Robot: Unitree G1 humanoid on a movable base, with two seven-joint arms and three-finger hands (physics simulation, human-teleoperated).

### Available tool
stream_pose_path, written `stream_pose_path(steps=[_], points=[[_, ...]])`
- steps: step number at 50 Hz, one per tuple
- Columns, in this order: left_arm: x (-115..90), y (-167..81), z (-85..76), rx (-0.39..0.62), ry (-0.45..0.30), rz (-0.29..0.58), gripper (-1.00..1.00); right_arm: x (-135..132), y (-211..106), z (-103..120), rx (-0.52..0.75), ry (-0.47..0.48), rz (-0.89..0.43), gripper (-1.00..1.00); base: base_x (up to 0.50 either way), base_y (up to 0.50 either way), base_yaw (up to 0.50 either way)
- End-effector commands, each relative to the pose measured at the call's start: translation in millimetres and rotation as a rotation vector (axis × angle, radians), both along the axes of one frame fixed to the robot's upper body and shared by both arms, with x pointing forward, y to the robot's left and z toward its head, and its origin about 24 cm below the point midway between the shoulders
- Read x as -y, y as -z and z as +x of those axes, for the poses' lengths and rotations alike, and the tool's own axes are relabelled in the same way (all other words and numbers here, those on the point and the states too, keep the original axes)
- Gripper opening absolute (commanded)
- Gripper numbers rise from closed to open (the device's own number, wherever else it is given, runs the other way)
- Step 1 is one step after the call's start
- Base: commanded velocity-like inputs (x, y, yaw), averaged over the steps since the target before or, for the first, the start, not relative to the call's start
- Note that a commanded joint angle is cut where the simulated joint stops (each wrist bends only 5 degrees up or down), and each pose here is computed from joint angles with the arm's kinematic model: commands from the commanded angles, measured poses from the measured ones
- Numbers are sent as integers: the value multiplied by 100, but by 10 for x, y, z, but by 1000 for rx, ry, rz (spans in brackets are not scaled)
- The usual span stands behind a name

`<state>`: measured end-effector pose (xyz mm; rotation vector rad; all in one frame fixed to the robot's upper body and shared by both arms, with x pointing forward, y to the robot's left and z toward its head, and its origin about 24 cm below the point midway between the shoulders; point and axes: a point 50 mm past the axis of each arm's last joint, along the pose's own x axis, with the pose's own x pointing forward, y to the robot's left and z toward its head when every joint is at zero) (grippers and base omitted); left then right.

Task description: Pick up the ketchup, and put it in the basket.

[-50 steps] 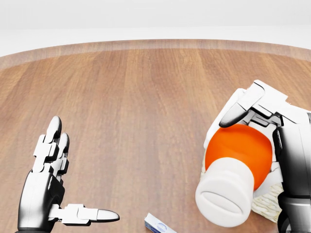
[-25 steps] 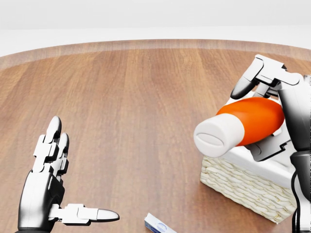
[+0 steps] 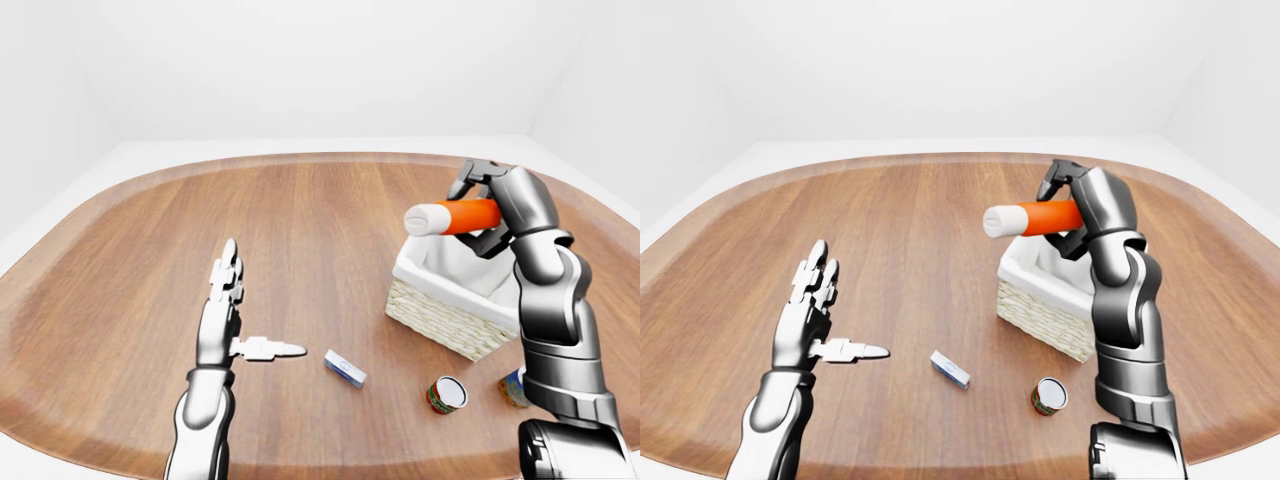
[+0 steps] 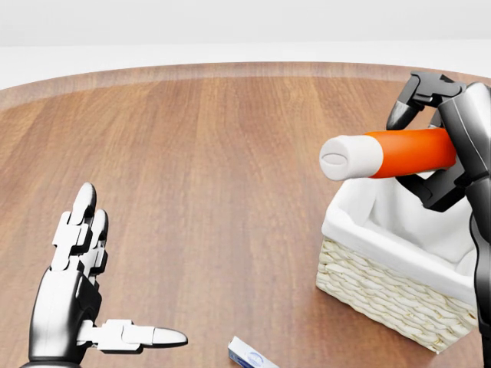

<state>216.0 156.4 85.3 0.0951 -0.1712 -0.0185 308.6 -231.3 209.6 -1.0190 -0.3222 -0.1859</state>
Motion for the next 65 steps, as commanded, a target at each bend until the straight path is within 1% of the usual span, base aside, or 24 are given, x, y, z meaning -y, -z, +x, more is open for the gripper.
stream_pose_path(steps=[1,6,11,15,17,20,31,37,44,65], points=[[-9,17,24,-1,-4,-1,100,199,-19,181,-58,108,-74,-100,0,0,0],[-1,64,14,0,-3,1,100,295,-8,270,-90,157,-105,-100,0,0,0],[4,80,23,-2,-1,1,100,451,100,351,-150,224,-115,-100,0,0,0],[-2,76,21,-2,0,-1,100,513,149,386,-186,248,-125,-100,0,0,0],[-2,83,22,-4,1,-2,100,561,191,412,-204,278,-146,-100,0,0,0],[-6,76,14,-3,2,-2,100,615,264,445,-230,304,-138,-100,0,0,0],[-10,60,3,-1,1,-4,100,796,541,489,-306,397,-120,-100,0,0,0],[-7,52,1,0,2,-5,100,868,625,494,-328,438,-124,-100,0,0,0],[-6,37,-13,2,4,-6,100,906,720,503,-354,472,-138,-100,0,0,0],[-3,36,-13,3,4,-7,100,915,913,511,-398,515,-131,-100,0,0,0]])
